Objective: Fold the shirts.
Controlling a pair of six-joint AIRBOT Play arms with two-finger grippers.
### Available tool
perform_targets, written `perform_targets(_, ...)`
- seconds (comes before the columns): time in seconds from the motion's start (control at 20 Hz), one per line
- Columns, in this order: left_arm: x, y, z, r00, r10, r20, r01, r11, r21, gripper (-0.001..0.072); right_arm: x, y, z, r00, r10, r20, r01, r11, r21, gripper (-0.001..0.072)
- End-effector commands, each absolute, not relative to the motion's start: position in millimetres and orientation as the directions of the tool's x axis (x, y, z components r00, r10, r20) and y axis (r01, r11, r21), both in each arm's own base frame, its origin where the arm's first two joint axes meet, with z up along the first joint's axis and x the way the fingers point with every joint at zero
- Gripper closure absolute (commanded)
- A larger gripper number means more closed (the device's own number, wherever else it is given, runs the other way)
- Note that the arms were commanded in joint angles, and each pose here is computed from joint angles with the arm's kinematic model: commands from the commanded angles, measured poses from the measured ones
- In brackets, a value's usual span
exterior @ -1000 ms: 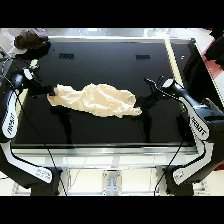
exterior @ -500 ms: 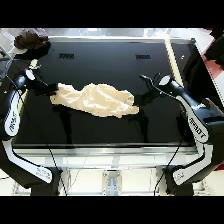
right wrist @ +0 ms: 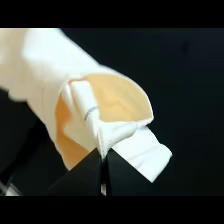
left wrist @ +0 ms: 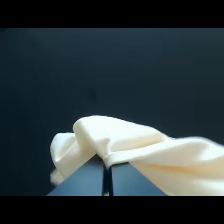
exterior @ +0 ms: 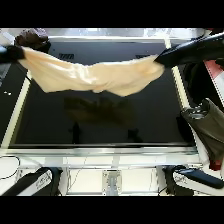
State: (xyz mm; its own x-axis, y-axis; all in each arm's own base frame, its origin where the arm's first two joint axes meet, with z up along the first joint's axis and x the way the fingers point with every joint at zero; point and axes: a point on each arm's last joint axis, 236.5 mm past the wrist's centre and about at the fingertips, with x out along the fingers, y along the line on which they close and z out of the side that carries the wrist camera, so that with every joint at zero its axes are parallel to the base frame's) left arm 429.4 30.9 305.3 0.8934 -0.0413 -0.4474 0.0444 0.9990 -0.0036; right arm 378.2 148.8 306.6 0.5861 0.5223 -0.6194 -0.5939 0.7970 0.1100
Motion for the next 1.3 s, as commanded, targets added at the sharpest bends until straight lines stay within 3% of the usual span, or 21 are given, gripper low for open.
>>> perform_targets(0.0, 326, 16, 444, 0.998, -0.005, -0.063, 0.010, 0.997, 0.076, 0.0697, 284, 135, 432, 0.769, 0.523, -0.367, -0.578, 0.815, -0.047, 0.0696)
perform_targets(0.15, 259, 2, 491, 0.995, -0.012, 0.102, 0.002, 0.995, 0.097, 0.0698, 225, 131, 470, 0.806, 0.536, -0.249, -0.565, 0.823, -0.058, 0.0696)
perform_targets(0.3, 258, 0, 486, 0.997, -0.016, 0.079, 0.008, 0.995, 0.097, 0.0698, 216, 130, 468, 0.803, 0.539, -0.254, -0.566, 0.823, -0.045, 0.0697)
perform_targets(0.5, 354, 10, 374, 0.947, -0.056, -0.317, 0.072, 0.997, 0.041, 0.0698, 279, 126, 378, 0.716, 0.483, -0.503, -0.534, 0.844, 0.050, 0.0696)
perform_targets(0.65, 438, 7, 247, 0.782, -0.120, -0.611, 0.122, 0.992, -0.039, 0.0697, 342, 124, 272, 0.568, 0.430, -0.702, -0.492, 0.861, 0.129, 0.0696)
perform_targets(0.8, 501, -10, 114, 0.601, -0.172, -0.780, 0.146, 0.984, -0.105, 0.0693, 411, 129, 161, 0.448, 0.408, -0.795, -0.424, 0.880, 0.213, 0.0694)
perform_targets(0.85, 514, -17, 72, 0.547, -0.183, -0.817, 0.148, 0.982, -0.121, 0.0565, 435, 130, 126, 0.432, 0.399, -0.809, -0.392, 0.891, 0.230, 0.0692)
perform_targets(0.9, 524, -22, 39, 0.514, -0.187, -0.837, 0.146, 0.981, -0.130, 0.0247, 459, 130, 89, 0.420, 0.387, -0.821, -0.359, 0.901, 0.242, 0.0630)
perform_targets(0.95, 534, -26, 20, 0.509, -0.187, -0.840, 0.136, 0.981, -0.136, 0.0035, 479, 129, 60, 0.417, 0.376, -0.827, -0.321, 0.913, 0.253, 0.0451)
perform_targets(1.0, 545, -24, 15, 0.539, -0.178, -0.823, 0.110, 0.984, -0.140, 0.0004, 497, 129, 35, 0.425, 0.365, -0.828, -0.283, 0.923, 0.262, 0.0257)
perform_targets(1.1, 567, -4, 43, 0.649, -0.130, -0.750, 0.030, 0.989, -0.146, 0.0005, 522, 123, 18, 0.457, 0.342, -0.821, -0.245, 0.936, 0.254, 0.0240)
perform_targets(1.25, 568, 61, 146, 0.806, -0.023, -0.592, -0.119, 0.973, -0.200, 0.0006, 539, 78, 61, 0.532, 0.259, -0.806, -0.213, 0.962, 0.169, 0.0241)
